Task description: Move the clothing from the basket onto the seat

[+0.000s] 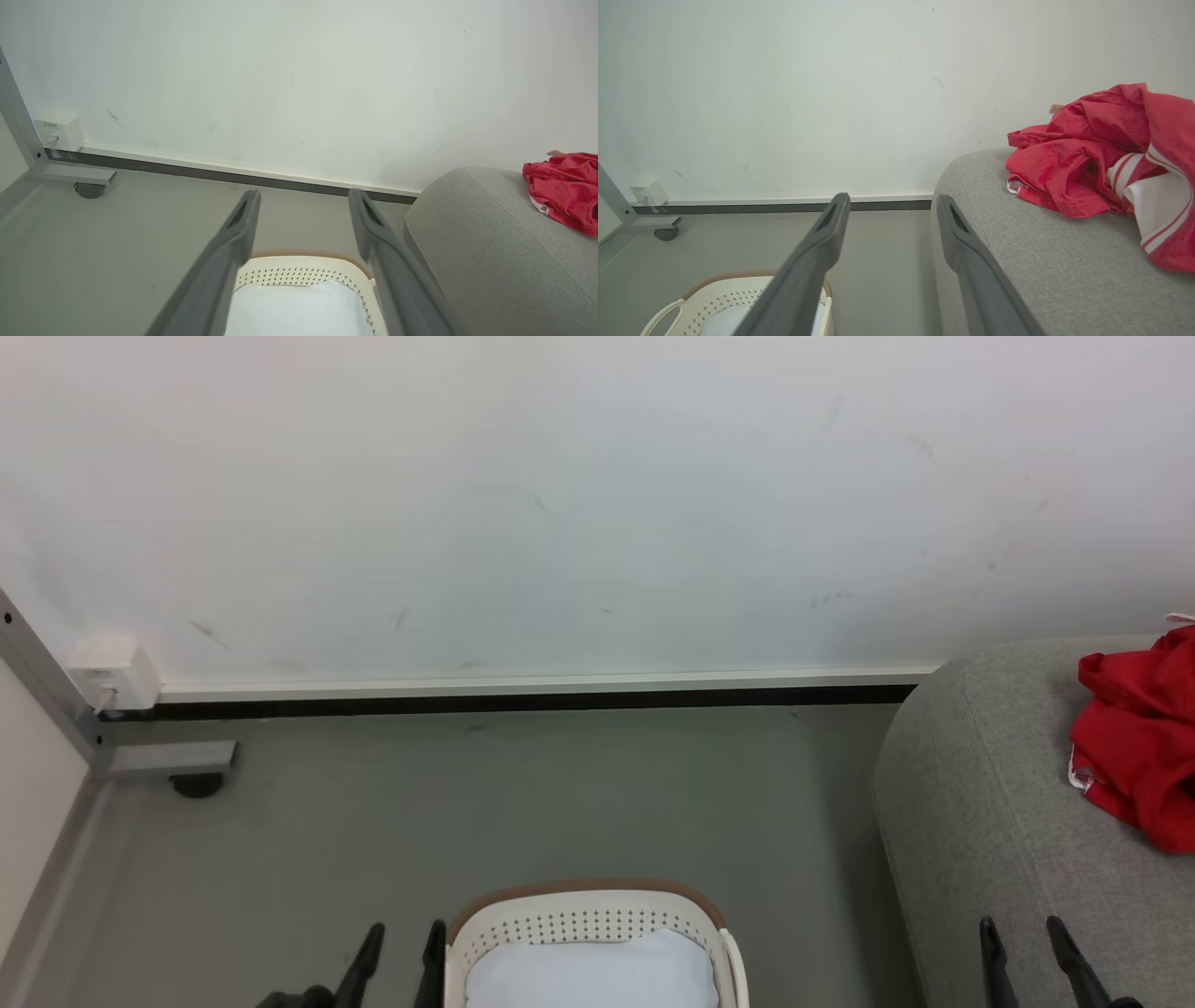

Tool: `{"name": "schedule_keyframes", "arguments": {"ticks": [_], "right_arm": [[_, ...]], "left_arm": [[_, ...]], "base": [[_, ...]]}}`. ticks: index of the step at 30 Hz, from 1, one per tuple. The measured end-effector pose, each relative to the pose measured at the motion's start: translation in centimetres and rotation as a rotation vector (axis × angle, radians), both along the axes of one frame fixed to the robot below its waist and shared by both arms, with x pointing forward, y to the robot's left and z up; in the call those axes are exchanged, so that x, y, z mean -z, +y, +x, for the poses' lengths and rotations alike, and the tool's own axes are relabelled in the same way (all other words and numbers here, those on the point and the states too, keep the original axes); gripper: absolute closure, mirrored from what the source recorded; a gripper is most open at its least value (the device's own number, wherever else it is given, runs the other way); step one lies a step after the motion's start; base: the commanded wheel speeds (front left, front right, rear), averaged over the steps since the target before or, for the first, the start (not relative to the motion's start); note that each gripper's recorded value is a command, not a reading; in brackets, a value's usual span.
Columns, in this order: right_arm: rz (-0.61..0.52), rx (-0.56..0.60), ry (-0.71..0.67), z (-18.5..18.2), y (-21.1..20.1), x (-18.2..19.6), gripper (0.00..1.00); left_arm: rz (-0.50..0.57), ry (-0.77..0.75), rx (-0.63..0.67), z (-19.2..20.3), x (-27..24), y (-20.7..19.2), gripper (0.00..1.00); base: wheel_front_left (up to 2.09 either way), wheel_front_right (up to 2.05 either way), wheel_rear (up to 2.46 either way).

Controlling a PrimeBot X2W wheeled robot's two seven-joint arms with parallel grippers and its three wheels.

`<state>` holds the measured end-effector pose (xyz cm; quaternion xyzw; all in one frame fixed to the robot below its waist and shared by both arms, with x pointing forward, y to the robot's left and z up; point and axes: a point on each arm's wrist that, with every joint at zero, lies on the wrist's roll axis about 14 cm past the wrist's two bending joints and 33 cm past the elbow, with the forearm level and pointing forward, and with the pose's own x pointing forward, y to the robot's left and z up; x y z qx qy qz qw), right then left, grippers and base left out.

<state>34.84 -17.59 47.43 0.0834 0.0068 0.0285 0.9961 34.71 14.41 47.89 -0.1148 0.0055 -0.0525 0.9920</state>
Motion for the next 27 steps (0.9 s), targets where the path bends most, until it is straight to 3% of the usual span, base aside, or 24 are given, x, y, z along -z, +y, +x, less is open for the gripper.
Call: {"name": "schedule_keyframes", "arguments": {"ticks": [8,27], "right_arm": [[0.026,0.006,0.087,-1.1,0.3,2.6,1.0],[0.354,0.095,0.119,-0.2,-1.0,2.3,1.0]], "left_arm": [[-0.008,0.095,-0.001,-1.2,2.8,-0.1,1.0],[-0.316,0.153,-0.101,-0.1,2.6,2.1,1.0]], "base": [[0.0,0.0,0.0],[0.0,0.0,0.0]]}}
